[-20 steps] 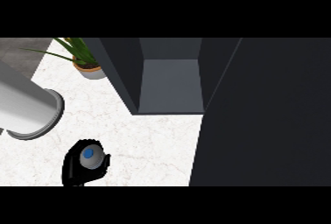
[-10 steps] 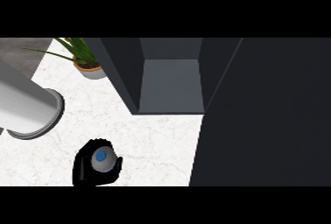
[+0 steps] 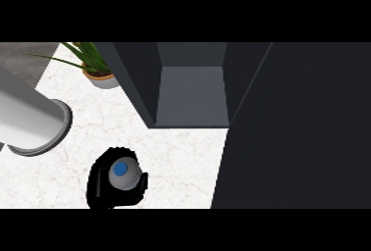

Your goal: Pick up the bottled water, place it into the cabinet and close the cabinet

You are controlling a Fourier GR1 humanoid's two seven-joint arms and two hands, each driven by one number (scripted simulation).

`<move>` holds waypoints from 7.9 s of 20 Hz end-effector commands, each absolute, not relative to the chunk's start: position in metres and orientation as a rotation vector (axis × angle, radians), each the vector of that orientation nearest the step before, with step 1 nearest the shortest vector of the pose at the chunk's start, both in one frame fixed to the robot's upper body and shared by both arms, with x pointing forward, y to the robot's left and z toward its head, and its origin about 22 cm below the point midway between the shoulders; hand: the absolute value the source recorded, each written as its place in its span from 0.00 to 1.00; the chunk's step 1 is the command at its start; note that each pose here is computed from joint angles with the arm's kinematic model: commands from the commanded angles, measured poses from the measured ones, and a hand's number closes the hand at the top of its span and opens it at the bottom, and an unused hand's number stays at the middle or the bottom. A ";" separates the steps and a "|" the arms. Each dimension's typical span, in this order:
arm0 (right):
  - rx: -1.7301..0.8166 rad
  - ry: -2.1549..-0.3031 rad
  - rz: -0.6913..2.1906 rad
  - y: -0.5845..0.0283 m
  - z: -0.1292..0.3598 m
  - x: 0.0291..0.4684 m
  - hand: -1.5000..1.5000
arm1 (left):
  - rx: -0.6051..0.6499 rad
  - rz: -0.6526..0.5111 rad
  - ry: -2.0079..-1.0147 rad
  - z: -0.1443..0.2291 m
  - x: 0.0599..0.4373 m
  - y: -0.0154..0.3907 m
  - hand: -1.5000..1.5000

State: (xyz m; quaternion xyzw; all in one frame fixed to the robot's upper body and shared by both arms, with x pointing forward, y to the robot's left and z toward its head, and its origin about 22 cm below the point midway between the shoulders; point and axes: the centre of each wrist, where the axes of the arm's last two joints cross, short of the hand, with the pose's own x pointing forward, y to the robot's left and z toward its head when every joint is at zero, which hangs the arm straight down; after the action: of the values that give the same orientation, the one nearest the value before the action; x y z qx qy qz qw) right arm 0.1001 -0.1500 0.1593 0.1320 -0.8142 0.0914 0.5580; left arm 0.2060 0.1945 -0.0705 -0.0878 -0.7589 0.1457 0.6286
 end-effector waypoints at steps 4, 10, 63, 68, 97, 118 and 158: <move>0.278 -1.993 0.236 -0.154 0.179 0.087 0.00 | -0.202 0.301 -1.783 -0.042 0.215 0.173 1.00; 0.306 -1.990 0.226 -0.158 0.174 0.081 0.00 | -0.190 0.267 -1.818 0.004 0.221 0.130 1.00; 0.312 -1.977 0.211 -0.168 0.167 0.083 0.00 | 0.475 0.057 -1.661 0.032 0.425 0.101 1.00; 0.329 -1.991 0.215 -0.165 0.168 0.086 0.00 | 0.526 0.052 -1.648 0.021 0.427 0.130 1.00; 0.367 -1.982 0.260 -0.166 0.162 0.088 0.00 | 0.386 0.001 -1.861 0.014 0.421 0.115 1.00; 0.256 -1.986 0.243 -0.176 0.164 0.076 0.00 | -0.322 0.061 -1.853 0.007 0.379 0.102 1.00; 0.541 -1.893 0.490 -0.088 0.216 0.131 1.00 | -0.309 0.257 -1.899 0.041 0.070 0.254 1.00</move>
State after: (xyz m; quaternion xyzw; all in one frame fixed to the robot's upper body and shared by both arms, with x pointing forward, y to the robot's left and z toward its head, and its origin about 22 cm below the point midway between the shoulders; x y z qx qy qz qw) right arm 0.1226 -0.1047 0.1959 0.2101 -0.7919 0.2221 0.5286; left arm 0.0908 0.2460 0.0357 -0.1353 -0.8087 0.1026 0.5631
